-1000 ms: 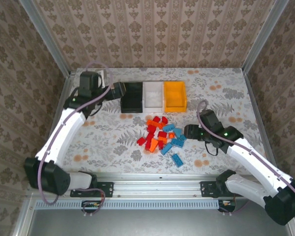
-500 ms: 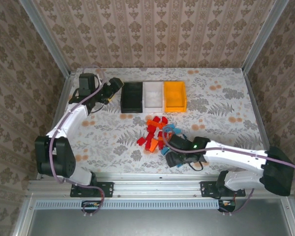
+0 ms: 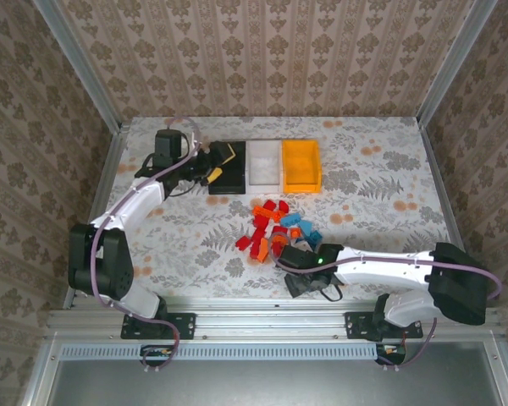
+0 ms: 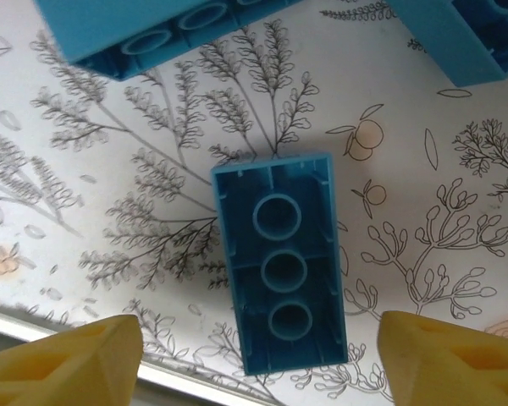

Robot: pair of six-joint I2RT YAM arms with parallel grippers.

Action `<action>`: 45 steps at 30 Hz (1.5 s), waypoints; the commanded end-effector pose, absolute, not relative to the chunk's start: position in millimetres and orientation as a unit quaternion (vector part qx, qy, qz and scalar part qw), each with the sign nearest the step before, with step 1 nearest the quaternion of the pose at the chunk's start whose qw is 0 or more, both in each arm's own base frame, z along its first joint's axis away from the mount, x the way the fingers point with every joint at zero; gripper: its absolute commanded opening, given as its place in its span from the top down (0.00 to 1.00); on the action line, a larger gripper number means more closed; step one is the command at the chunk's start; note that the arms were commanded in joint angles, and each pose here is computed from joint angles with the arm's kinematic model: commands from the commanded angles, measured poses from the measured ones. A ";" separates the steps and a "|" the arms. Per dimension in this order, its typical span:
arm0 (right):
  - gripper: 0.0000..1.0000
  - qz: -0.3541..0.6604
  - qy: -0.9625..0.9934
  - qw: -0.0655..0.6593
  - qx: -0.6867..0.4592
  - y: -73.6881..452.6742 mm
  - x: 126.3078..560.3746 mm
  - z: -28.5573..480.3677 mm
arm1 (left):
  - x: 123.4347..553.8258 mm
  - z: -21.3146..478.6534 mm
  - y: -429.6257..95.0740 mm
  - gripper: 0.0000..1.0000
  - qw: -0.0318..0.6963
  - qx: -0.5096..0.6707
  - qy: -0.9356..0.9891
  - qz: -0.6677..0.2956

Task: Sort the legos into containers by color

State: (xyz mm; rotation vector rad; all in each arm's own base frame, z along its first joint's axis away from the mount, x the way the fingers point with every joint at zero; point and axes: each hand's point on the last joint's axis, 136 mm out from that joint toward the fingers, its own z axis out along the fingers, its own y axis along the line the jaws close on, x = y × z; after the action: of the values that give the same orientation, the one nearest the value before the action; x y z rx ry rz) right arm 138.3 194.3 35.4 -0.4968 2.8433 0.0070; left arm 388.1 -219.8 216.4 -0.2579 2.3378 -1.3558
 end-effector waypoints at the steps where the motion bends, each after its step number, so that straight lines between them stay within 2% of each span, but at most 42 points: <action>1: 0.32 -0.023 0.975 0.143 -0.168 184.7 150.1 28.5 | 384.6 225.9 -222.2 0.10 0.212 -0.079 0.839 -0.494; 10: 0.62 -0.006 0.973 0.125 -0.193 198.7 158.6 11.9 | 387.6 226.5 -216.5 0.10 0.216 -0.079 0.841 -0.490; 15: 0.77 -0.021 0.972 0.132 -0.192 196.3 163.1 22.3 | 390.7 234.0 -207.3 0.10 0.225 -0.083 0.838 -0.489; 18: 0.79 -0.024 0.971 0.156 -0.179 192.5 168.4 45.8 | 389.9 240.1 -204.0 0.10 0.234 -0.083 0.836 -0.490; 22: 0.79 0.003 0.959 0.235 -0.158 189.2 190.0 108.6 | 388.6 242.4 -204.2 0.09 0.236 -0.085 0.833 -0.493; 25: 0.78 0.025 0.957 0.267 -0.111 183.2 230.5 141.7 | 387.9 242.8 -208.2 0.09 0.227 -0.090 0.825 -0.510; 29: 0.79 0.058 0.949 0.307 -0.044 182.5 309.9 165.7 | 389.9 245.4 -206.2 0.09 0.227 -0.092 0.820 -0.517; 36: 0.80 0.012 0.959 0.282 0.002 176.1 429.4 133.2 | 394.0 240.2 -205.5 0.09 0.218 -0.098 0.819 -0.522; 40: 0.79 0.002 0.964 0.266 0.013 171.7 466.5 116.9 | 394.0 240.9 -206.8 0.09 0.217 -0.096 0.817 -0.526; 45: 0.76 -0.010 0.968 0.251 0.014 164.4 485.1 108.1 | 392.4 236.2 -208.1 0.08 0.218 -0.091 0.823 -0.517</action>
State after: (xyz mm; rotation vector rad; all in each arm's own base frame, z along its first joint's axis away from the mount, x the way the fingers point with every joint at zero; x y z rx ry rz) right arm 481.5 165.5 100.5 0.0812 2.6126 -0.0141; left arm 394.0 -205.7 233.8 -0.2833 2.2845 -1.4213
